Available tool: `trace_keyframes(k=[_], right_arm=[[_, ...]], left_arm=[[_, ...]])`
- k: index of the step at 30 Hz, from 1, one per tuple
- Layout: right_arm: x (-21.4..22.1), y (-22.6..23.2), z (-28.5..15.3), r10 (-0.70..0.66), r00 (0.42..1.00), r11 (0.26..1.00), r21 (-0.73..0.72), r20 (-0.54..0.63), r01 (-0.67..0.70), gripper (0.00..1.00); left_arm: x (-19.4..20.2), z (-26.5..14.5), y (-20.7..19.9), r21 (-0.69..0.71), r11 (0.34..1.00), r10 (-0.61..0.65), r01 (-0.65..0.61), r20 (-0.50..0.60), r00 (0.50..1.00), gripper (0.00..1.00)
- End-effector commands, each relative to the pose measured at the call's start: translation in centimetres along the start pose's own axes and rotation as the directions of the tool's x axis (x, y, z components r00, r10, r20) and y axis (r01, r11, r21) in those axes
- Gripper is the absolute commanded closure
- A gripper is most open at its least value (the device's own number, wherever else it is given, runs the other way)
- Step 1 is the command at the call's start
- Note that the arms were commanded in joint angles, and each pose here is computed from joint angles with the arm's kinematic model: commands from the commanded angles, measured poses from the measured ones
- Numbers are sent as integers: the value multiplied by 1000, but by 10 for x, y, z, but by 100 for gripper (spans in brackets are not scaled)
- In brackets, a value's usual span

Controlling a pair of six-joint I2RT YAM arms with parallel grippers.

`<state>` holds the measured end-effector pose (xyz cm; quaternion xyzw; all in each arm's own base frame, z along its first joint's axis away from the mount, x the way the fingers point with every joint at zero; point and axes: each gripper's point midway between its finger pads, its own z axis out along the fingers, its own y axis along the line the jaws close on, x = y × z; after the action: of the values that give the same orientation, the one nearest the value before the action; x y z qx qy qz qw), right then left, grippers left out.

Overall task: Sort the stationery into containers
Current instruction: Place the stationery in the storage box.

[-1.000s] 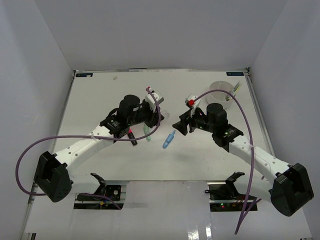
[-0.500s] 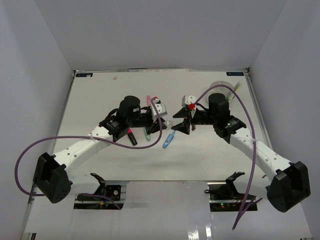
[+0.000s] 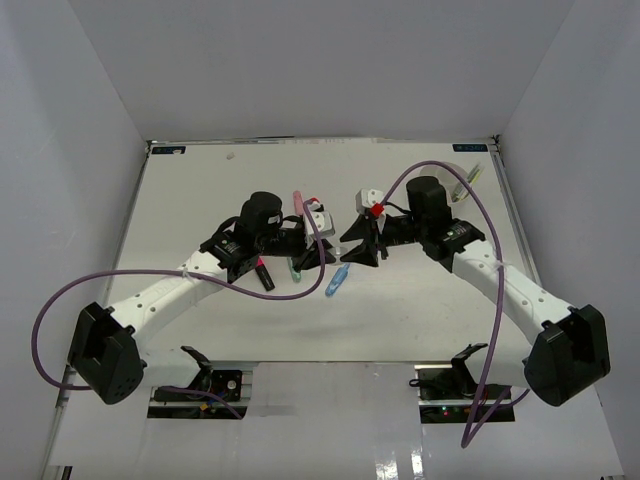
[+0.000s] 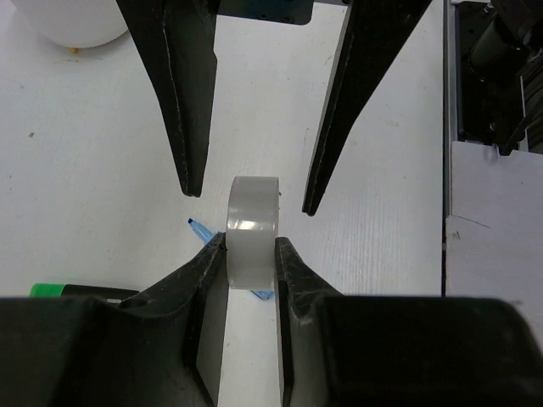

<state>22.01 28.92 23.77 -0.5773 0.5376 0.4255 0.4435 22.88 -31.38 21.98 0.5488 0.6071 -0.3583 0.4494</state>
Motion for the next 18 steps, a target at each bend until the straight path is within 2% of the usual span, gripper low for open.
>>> trace_keyframes(k=[1, 10, 13, 16, 18], right_arm=[[-11, 5, 0, -27, 999, 998, -54, 17, 28, 46], [3, 6, 3, 15, 1000, 996, -83, -21, -16, 48], [3, 5, 3, 16, 1000, 996, -82, -22, -18, 55], [3, 4, 4, 14, 1000, 997, -78, -24, -16, 67], [3, 2, 3, 13, 1000, 998, -67, -29, -15, 80]], left_arm=[[-19, -3, -2, 30, 999, 40, -41, 43, 998, 91], [-27, -4, -1, 23, 998, 61, -63, 59, 996, 90], [-26, -4, 0, 22, 998, 61, -62, 57, 997, 90], [-24, -2, -2, 34, 998, 52, -54, 53, 997, 90], [-22, -2, -2, 37, 998, 48, -50, 49, 998, 89]])
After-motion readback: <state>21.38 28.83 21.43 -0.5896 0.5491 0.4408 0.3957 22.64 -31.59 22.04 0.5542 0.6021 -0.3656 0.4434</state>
